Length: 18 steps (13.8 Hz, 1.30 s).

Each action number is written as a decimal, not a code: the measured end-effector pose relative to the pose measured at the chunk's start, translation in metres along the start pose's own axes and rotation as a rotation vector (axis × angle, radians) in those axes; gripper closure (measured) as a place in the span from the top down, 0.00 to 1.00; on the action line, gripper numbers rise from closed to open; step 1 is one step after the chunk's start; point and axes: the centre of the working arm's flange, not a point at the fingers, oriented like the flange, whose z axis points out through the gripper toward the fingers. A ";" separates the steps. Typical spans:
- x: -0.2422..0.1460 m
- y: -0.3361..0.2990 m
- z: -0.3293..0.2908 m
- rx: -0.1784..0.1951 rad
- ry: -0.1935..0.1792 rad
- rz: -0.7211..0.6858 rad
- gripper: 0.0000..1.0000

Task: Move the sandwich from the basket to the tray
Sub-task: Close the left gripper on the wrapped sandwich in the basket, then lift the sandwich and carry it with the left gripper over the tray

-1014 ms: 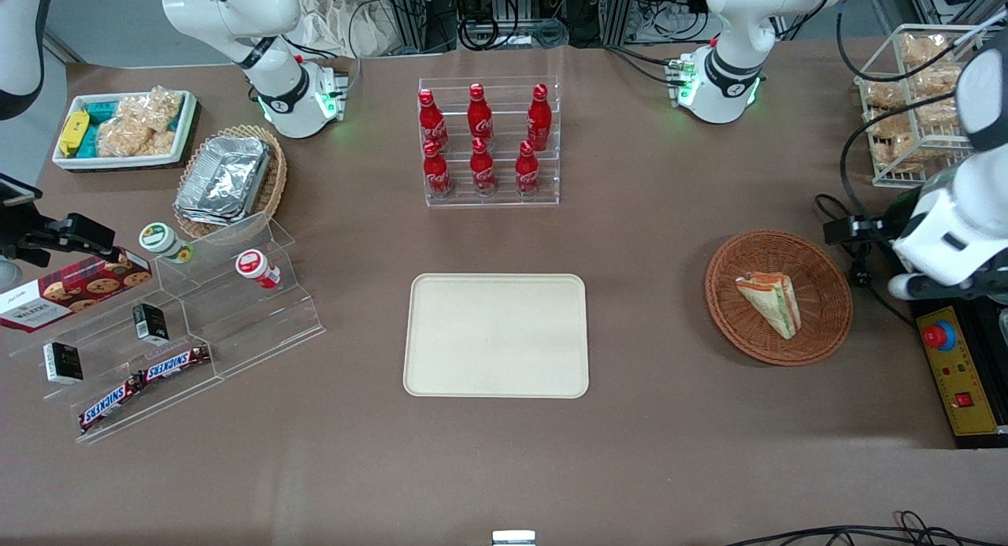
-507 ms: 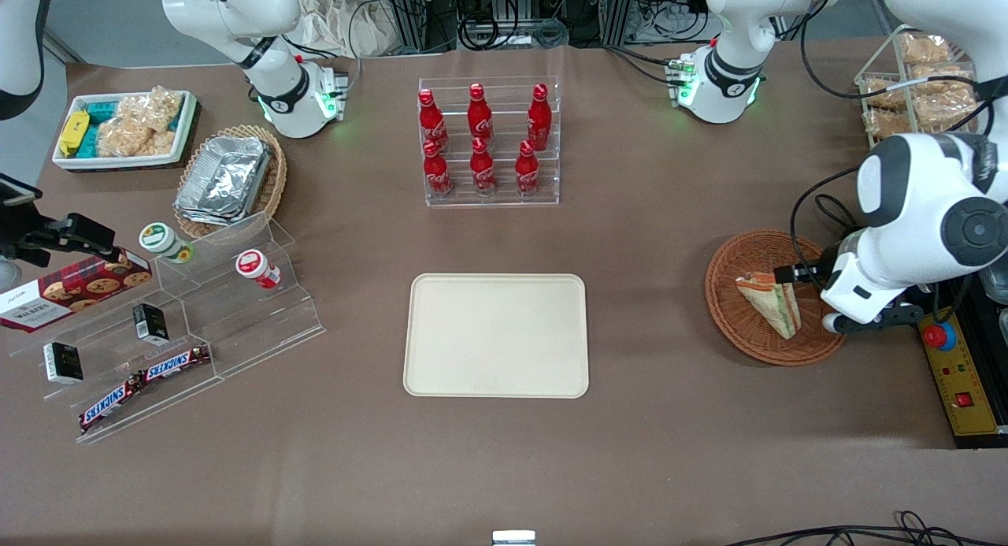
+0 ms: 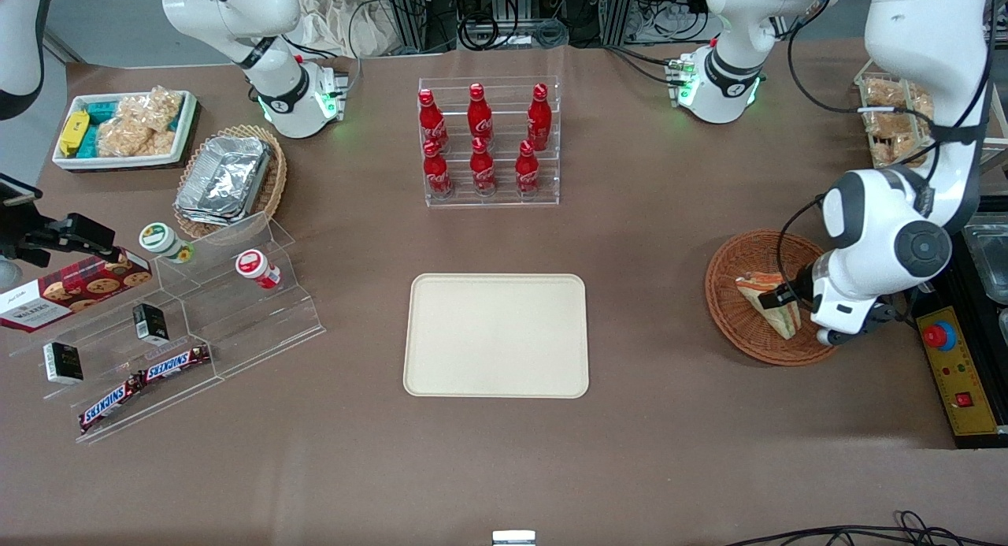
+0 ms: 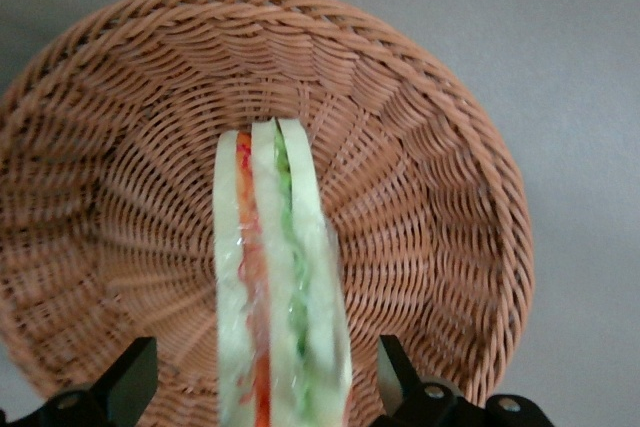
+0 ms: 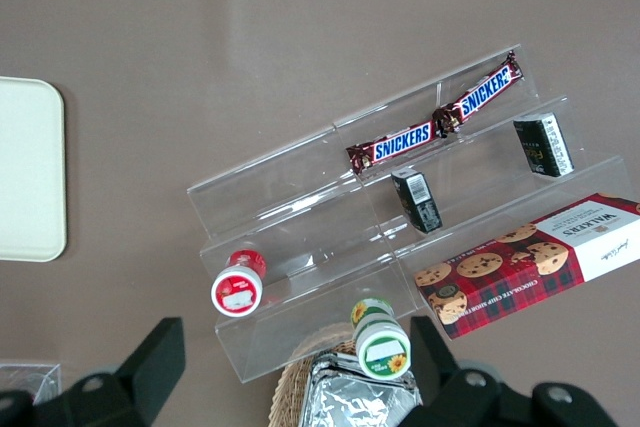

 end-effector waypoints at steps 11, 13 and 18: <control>0.010 0.015 -0.038 0.031 -0.063 -0.019 0.32; 0.006 0.026 -0.102 0.050 -0.102 -0.001 0.29; -0.032 0.074 -0.260 0.018 -0.090 0.103 0.16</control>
